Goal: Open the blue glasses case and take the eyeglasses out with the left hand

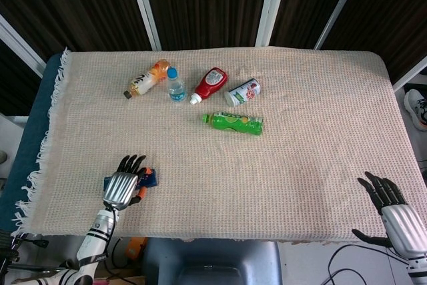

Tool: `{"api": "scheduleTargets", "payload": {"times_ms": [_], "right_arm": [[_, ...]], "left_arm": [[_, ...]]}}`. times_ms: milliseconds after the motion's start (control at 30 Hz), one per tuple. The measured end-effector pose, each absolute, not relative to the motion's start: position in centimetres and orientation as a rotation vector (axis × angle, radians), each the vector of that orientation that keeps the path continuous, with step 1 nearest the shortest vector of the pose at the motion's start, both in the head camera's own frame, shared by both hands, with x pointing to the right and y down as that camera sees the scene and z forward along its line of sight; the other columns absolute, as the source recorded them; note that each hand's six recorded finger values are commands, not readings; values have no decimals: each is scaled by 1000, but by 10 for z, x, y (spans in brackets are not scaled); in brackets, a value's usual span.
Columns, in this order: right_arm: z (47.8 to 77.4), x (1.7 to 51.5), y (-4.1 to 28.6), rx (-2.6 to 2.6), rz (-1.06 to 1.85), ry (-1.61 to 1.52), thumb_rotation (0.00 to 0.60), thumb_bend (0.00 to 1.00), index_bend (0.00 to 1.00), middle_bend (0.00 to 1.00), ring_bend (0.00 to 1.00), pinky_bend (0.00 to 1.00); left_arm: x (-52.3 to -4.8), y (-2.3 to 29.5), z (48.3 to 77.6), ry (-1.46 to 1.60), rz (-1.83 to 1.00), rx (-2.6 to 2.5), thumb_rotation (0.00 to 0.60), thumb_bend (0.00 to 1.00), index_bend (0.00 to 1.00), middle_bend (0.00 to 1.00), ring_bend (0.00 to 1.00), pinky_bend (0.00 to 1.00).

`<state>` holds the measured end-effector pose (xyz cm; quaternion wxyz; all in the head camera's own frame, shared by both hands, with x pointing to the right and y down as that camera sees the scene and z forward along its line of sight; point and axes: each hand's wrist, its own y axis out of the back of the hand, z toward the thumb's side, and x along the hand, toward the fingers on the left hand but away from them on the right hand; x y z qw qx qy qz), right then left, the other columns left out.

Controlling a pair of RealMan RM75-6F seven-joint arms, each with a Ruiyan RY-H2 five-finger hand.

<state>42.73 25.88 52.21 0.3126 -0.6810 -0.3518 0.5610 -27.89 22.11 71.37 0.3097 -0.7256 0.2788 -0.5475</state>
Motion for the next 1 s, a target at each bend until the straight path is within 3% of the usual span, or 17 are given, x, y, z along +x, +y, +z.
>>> {"api": "scheduleTargets", "payload": {"times_ms": [433, 733, 867, 1000], "right_arm": [[522, 428, 259, -1795, 1480, -930, 600, 176, 0, 0, 0, 0], [520, 429, 258, -1790, 1480, -940, 600, 176, 0, 0, 0, 0], [519, 430, 257, -1784, 1479, -949, 600, 176, 0, 0, 0, 0], [518, 432, 257, -1779, 1478, -956, 600, 176, 0, 0, 0, 0]], "left_arm": [[-281, 217, 713, 754, -1438, -1911, 600, 539, 520, 114, 10, 0], [-282, 189, 714, 806, -1427, -1882, 600, 539, 524, 123, 18, 0], [-285, 174, 723, 811, -1459, -1872, 600, 533, 454, 119, 19, 0], [-293, 157, 736, 819, -1515, -1854, 600, 493, 253, 103, 17, 0]]}}
